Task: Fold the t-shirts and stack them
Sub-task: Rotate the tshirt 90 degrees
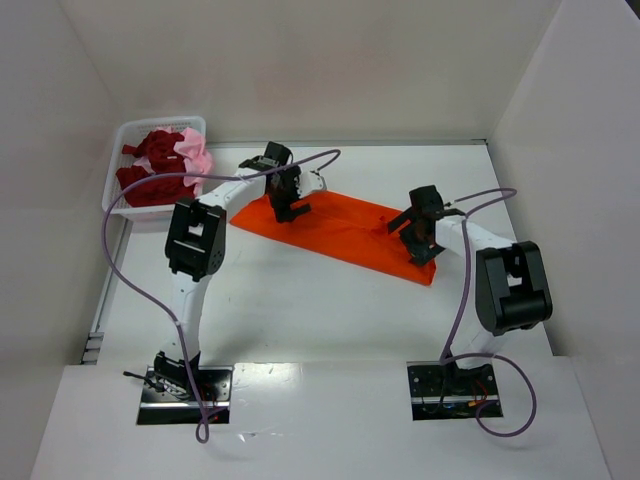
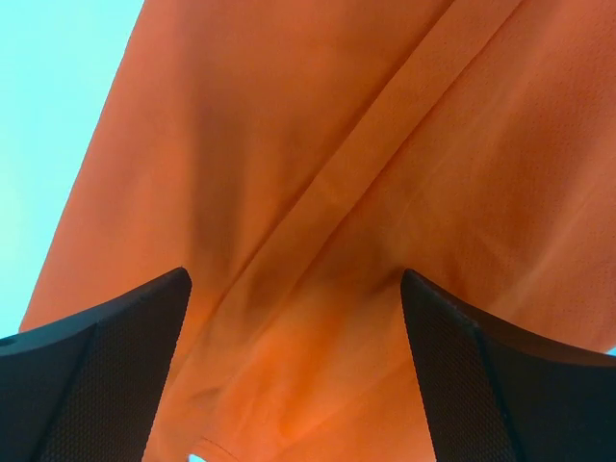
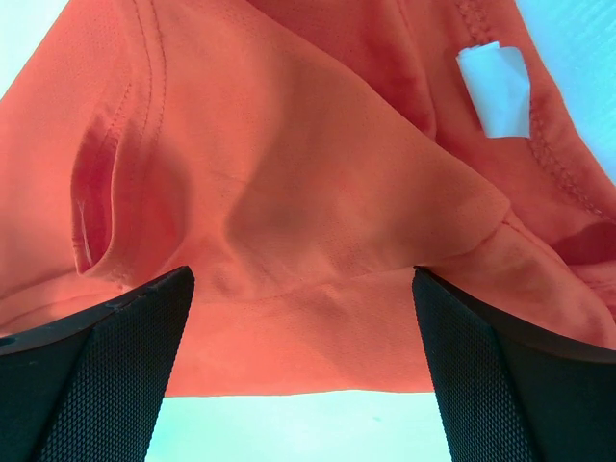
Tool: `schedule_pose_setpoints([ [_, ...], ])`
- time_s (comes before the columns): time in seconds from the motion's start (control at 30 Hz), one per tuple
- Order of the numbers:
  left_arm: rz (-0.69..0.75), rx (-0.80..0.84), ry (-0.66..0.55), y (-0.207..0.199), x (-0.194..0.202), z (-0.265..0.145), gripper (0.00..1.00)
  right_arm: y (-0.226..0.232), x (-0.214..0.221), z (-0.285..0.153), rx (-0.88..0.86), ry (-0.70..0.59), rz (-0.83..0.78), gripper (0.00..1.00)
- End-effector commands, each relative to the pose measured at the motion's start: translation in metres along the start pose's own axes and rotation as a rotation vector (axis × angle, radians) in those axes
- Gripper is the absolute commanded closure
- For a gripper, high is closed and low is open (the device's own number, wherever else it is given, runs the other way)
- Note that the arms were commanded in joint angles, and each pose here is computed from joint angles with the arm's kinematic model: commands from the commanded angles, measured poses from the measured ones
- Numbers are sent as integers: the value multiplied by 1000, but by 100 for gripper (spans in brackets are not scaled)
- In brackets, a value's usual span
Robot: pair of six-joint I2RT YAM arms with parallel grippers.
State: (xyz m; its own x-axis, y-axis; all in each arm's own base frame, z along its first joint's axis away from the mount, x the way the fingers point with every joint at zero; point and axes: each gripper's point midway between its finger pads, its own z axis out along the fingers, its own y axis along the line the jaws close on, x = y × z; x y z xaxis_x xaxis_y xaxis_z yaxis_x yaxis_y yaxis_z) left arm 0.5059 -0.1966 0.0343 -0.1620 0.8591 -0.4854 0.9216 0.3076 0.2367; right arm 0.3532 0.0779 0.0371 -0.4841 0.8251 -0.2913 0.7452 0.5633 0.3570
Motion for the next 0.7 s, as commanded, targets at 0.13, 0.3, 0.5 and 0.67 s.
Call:
schedule_pose_setpoints([
  [0.13, 74, 81, -8, -18, 5, 23, 3, -2, -6, -3, -12, -24, 5, 0],
  [0.3, 33, 128, 29, -37, 20, 24, 3, -11, -1, 14, 39, -11, 7, 0],
  [0.5, -27, 164, 49, -55, 26, 10, 2, -2, -16, 31, 87, -59, 2, 0],
  [0.67, -50, 197, 74, -74, 30, -3, 2, 16, -26, 36, 90, -68, 2, 0],
])
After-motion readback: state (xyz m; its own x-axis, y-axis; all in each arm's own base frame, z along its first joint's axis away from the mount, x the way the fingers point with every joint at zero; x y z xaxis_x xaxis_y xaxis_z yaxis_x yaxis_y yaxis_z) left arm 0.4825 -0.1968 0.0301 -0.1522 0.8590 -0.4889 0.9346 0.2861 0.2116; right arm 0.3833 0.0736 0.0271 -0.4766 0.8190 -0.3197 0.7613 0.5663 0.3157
